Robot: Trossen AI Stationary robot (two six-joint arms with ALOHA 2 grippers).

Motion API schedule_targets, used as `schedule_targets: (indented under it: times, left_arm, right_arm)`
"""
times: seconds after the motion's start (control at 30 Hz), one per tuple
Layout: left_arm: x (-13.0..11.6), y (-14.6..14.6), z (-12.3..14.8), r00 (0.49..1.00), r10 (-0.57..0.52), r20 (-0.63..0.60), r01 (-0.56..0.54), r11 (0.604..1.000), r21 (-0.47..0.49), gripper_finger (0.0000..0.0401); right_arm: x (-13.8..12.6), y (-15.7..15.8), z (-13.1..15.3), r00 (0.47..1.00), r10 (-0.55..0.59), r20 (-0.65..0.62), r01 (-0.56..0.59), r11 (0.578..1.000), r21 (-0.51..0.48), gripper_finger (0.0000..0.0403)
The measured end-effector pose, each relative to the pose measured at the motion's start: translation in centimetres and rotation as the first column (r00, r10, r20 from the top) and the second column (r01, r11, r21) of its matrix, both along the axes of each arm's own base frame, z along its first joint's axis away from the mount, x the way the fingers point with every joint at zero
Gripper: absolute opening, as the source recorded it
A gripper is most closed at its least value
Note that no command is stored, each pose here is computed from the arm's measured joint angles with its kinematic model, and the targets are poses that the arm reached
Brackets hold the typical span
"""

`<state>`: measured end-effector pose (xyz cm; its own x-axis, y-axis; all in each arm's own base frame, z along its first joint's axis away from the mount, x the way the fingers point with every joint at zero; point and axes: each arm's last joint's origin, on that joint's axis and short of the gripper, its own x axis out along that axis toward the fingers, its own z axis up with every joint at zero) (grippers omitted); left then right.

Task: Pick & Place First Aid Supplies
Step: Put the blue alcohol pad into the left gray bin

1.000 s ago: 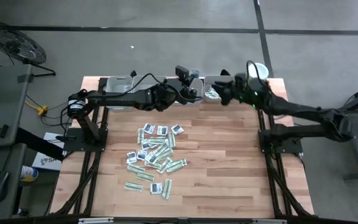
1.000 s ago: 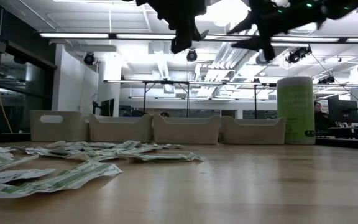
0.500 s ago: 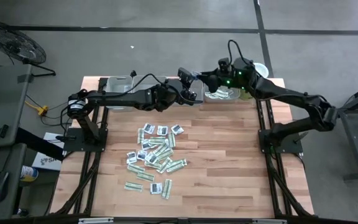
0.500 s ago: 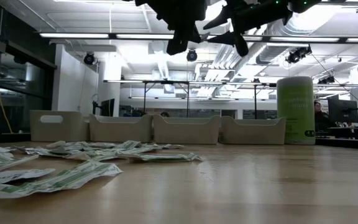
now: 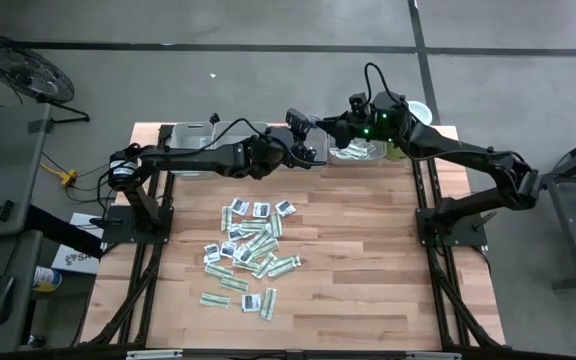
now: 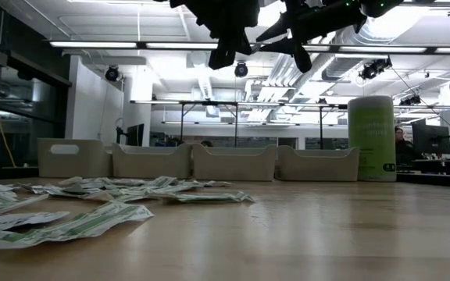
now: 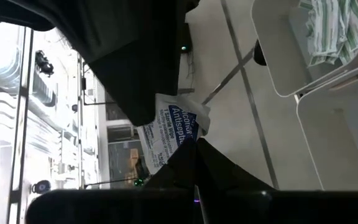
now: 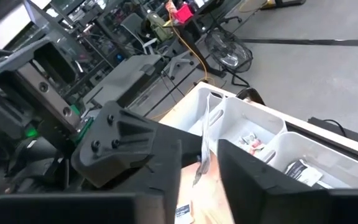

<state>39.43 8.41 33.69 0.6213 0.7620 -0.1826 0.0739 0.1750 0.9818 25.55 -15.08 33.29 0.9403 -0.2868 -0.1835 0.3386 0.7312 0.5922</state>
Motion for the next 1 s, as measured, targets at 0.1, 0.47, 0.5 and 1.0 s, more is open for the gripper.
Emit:
schedule_targets:
  times: [0.1, 0.47, 0.5, 1.0]
  left_arm:
    - [0.0, 0.0, 0.0, 1.0, 0.0, 0.0, 0.0, 1.0, 0.0, 0.0]
    - [-0.1, 0.0, 0.0, 0.998, 0.05, 0.042, -0.049, 0.998, -0.026, 0.001]
    - [-0.1, 0.1, 0.0, 0.996, 0.072, 0.058, -0.07, 0.997, -0.036, 0.0015]
    - [-5.3, 0.0, 3.7, 0.876, 0.324, 0.357, -0.172, 0.902, -0.397, 0.006]
  right_arm:
    - [-0.1, -0.1, 0.0, 1.0, -0.002, -0.004, 0.002, 1.0, 0.001, 0.0061]
    - [-0.2, -0.1, -0.3, 0.999, 0.013, -0.053, -0.016, 0.998, -0.061, 0.0001]
    - [-0.2, -0.2, -0.4, 0.998, 0.012, -0.065, -0.016, 0.998, -0.066, 0.0001]
    - [-1.8, -0.8, 0.3, 0.972, 0.219, -0.085, -0.233, 0.947, -0.22, 0.0]
